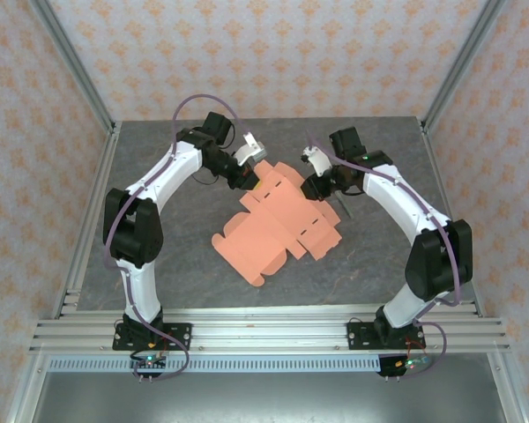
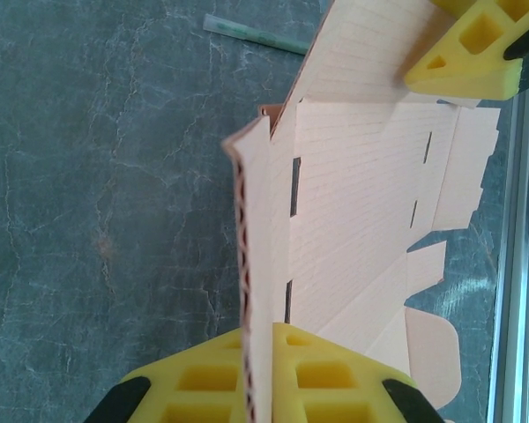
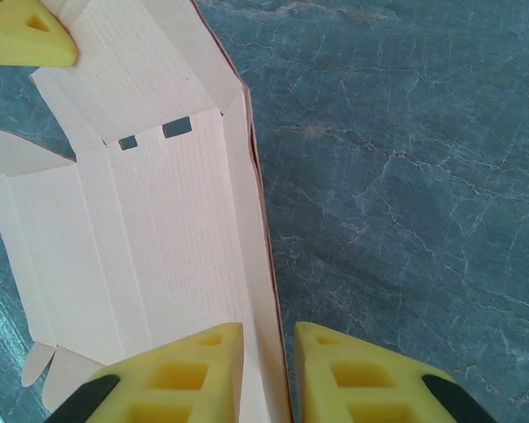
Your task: Fold the paper box
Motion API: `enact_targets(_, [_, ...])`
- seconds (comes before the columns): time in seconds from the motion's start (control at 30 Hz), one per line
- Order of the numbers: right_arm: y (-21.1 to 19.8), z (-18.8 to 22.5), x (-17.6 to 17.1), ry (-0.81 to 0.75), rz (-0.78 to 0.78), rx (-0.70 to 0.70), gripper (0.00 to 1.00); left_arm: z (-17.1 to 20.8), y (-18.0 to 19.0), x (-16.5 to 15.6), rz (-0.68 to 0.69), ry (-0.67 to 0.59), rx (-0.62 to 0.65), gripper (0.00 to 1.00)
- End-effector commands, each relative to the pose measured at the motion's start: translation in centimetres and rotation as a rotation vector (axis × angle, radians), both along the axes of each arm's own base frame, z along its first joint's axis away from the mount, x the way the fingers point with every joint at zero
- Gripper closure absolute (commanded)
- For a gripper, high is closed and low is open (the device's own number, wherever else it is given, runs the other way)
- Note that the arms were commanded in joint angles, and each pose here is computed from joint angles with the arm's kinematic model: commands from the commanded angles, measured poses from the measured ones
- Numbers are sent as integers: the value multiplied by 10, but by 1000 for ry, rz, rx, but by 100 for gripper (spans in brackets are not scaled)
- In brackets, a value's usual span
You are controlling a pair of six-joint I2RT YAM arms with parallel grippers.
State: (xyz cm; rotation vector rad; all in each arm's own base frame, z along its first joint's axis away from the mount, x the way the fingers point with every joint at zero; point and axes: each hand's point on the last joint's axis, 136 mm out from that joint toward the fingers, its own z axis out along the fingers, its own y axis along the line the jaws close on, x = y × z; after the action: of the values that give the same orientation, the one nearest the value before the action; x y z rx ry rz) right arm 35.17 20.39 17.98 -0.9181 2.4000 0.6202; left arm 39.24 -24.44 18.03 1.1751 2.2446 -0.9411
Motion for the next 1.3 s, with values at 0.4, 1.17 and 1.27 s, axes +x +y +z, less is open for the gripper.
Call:
enact_targets(0.4, [-2, -15, -1, -4, -2, -27, 83, 11, 0, 2, -9, -9, -21, 92])
enact_targets(1.17, [-11, -1, 22, -645, -336, -587, 96, 3, 7, 25, 141, 120, -10, 93])
enact_targets(1.27, [-8, -1, 23, -691, -355, -629, 96, 0, 8, 27, 146, 127, -6, 93])
